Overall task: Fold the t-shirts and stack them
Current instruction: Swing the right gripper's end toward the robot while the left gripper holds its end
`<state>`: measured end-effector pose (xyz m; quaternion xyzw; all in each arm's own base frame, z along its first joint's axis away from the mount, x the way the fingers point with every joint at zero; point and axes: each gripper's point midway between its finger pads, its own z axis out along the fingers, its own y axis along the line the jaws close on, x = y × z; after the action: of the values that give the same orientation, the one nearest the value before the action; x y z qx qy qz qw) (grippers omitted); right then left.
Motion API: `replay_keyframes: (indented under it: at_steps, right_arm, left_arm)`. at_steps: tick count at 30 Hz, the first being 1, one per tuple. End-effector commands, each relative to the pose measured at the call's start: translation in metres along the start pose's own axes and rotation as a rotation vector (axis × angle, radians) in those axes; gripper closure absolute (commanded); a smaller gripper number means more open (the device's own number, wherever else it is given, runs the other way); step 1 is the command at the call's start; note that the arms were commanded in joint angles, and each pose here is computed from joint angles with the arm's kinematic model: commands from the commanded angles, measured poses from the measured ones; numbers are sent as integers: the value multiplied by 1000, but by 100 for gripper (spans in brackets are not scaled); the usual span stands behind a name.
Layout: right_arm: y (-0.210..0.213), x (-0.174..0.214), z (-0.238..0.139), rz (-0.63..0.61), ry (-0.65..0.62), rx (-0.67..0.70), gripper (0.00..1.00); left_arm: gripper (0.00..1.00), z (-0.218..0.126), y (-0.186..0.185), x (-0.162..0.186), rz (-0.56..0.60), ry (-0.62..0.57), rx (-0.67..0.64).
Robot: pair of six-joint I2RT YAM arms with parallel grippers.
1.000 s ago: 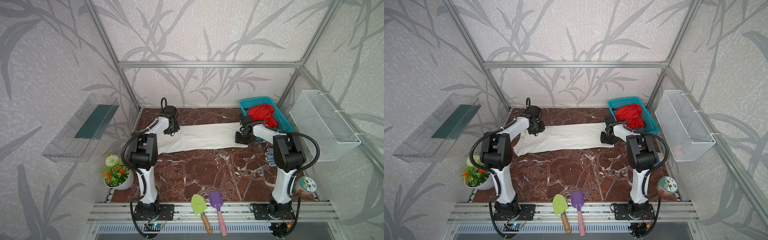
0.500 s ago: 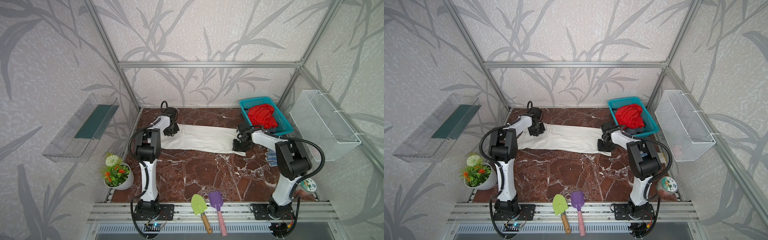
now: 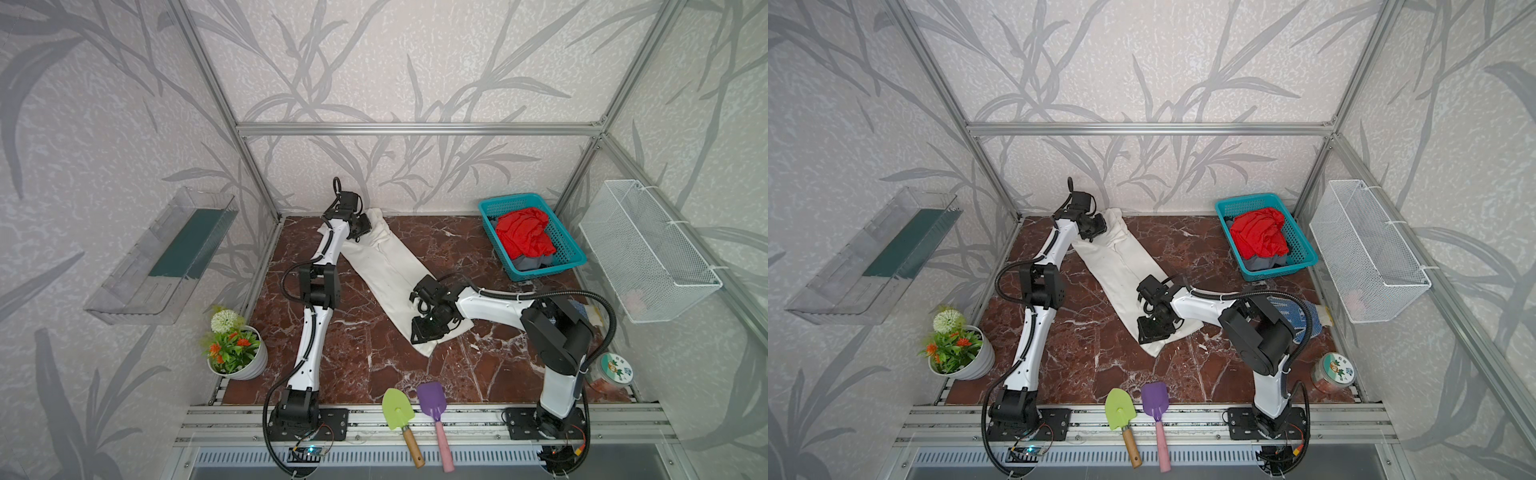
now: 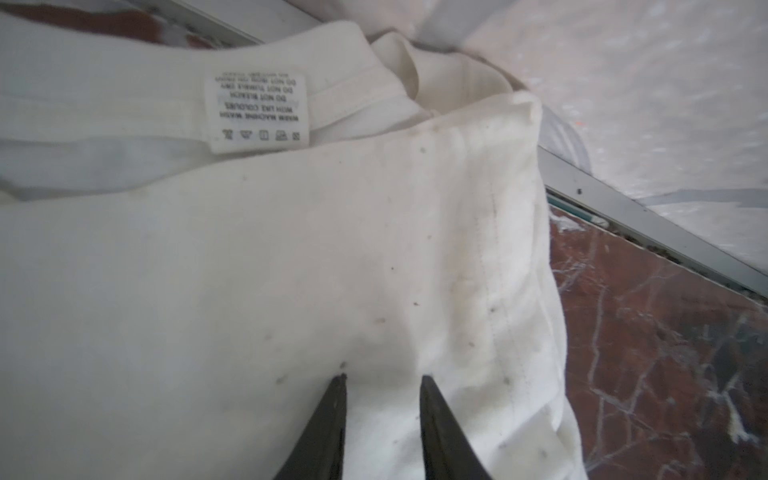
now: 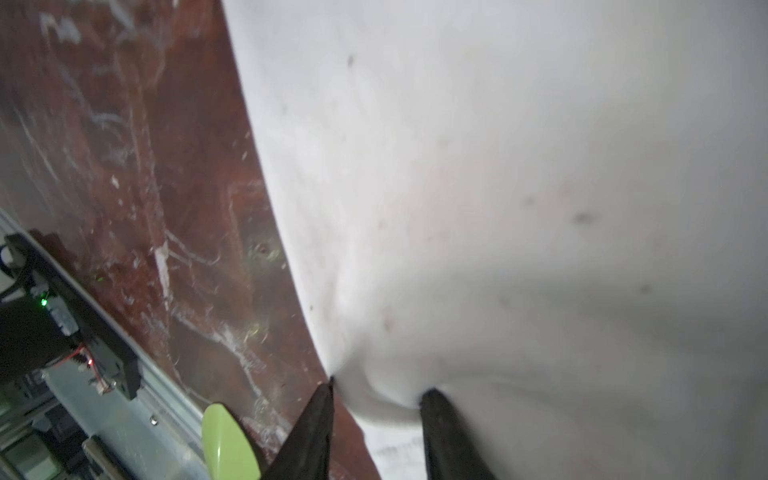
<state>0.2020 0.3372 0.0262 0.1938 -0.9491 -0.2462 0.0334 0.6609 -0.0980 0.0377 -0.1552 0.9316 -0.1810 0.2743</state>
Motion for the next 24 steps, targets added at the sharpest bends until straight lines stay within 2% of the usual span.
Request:
replay_keyframes:
  at_steps: [1, 6, 9, 12, 17, 24]
  right_arm:
    - [33, 19, -4, -25, 91, -87, 63]
    - [49, -20, -58, -68, -51, -129, 62]
    - [19, -52, -86, -24, -150, -52, 62]
    - [-35, -75, -97, 72, -198, 72, 62]
    - [-97, -90, -92, 171, -206, 140, 62]
    - [-116, -87, -73, 204, -186, 123, 62]
  left_arm:
    - [67, 5, -29, 10, 45, 40, 155]
    - [66, -50, -63, -19, 161, -34, 211]
    - [66, -86, -65, -17, 175, -23, 157]
    - [66, -107, -49, 6, 146, 16, 41]
    - [66, -115, -20, 66, 114, 127, -65]
    - [66, -90, 4, 104, 95, 182, -134]
